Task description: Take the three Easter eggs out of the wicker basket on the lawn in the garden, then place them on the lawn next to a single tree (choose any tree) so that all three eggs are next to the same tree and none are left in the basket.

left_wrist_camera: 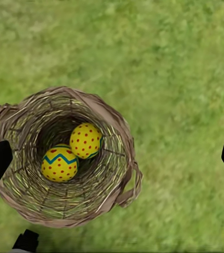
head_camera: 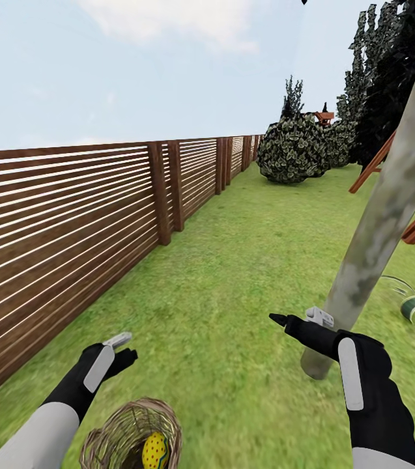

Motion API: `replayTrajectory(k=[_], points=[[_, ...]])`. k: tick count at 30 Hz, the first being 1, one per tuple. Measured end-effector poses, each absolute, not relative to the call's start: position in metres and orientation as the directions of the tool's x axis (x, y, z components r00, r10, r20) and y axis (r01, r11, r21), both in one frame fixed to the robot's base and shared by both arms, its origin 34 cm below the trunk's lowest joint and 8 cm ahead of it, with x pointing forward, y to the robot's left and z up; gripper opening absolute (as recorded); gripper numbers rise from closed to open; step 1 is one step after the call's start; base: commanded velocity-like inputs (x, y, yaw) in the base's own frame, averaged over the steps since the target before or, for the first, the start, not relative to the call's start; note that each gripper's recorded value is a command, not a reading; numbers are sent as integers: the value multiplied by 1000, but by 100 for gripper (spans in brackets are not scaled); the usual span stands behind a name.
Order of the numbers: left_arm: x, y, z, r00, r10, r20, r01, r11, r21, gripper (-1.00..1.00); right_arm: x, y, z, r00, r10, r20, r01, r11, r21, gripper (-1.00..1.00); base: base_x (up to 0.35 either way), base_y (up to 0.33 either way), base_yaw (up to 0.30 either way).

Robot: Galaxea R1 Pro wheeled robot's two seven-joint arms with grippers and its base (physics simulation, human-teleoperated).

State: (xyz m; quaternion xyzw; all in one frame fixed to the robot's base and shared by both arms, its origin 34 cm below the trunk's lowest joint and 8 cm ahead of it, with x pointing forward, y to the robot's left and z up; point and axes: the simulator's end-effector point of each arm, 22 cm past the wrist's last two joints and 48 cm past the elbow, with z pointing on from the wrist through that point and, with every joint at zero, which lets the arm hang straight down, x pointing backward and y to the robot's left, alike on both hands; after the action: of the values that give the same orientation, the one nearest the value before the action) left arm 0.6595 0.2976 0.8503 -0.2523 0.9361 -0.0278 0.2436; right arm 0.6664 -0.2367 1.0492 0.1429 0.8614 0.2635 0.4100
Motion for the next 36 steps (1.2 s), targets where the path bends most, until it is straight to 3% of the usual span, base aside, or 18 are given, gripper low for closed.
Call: replayTrajectory(k=[27,36], points=[[674,320,843,-709,-498,-499,-491,857,-158,100,673,-236,1035,-624,463,-629,30,819,573,100,0,0,0],[644,324,796,-748,-514,-421,-522,846,-106,100,676,-236,1028,-624,463,-629,28,818,574,100,0,0,0]])
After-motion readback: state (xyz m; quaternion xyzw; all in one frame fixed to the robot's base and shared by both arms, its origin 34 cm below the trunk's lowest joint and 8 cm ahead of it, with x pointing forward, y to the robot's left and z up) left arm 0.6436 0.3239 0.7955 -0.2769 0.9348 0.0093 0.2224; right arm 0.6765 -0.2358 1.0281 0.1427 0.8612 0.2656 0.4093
